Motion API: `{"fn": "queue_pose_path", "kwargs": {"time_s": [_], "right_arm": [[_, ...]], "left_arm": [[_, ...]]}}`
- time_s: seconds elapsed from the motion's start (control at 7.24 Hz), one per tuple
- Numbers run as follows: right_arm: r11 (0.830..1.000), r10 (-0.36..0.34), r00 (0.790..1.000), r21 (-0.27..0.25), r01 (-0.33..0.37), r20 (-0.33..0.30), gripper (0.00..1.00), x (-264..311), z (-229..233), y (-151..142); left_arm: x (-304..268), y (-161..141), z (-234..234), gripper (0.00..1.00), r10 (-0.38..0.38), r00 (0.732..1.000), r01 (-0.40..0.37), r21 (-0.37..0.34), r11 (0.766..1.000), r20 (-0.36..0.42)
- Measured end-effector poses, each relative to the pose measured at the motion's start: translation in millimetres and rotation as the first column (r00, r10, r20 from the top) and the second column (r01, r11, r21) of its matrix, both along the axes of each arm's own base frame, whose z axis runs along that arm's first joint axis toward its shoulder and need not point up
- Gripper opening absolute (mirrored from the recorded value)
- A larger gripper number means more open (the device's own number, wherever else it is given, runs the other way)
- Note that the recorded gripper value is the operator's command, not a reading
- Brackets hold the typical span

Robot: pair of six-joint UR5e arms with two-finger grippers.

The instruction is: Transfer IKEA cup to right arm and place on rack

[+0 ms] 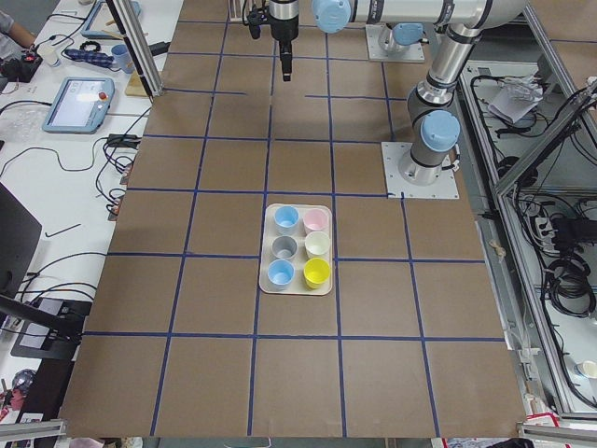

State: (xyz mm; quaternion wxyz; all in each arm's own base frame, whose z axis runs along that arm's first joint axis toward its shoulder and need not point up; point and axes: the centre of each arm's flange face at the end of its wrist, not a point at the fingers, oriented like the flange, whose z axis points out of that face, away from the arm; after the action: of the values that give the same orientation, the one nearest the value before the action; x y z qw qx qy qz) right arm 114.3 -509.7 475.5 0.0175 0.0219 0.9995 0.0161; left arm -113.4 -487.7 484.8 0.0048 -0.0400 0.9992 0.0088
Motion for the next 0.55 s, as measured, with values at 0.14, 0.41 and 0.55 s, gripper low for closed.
{"fn": "queue_pose_path", "kwargs": {"time_s": [0.14, 0.41, 0.55], "right_arm": [[1.000, 0.000, 1.000, 0.000, 0.000, 0.000, 1.00, 0.3, 1.1, 1.2], [1.000, 0.000, 1.000, 0.016, 0.000, 0.001, 1.00, 1.0, 2.2, 5.3], [1.000, 0.000, 1.000, 0.021, 0.000, 0.002, 1.00, 1.1, 2.4, 6.0]], "left_arm": [[9.3, -1.5, 0.0, 1.00, 0.012, 1.000, -0.012, 0.002, 1.000, 0.000], [67.3, -7.5, -3.7, 1.00, 0.023, 1.000, -0.023, 0.015, 1.000, -0.003], [118.4, -5.9, -13.7, 1.00, 0.012, 1.000, -0.011, 0.035, 0.999, -0.012]]}}
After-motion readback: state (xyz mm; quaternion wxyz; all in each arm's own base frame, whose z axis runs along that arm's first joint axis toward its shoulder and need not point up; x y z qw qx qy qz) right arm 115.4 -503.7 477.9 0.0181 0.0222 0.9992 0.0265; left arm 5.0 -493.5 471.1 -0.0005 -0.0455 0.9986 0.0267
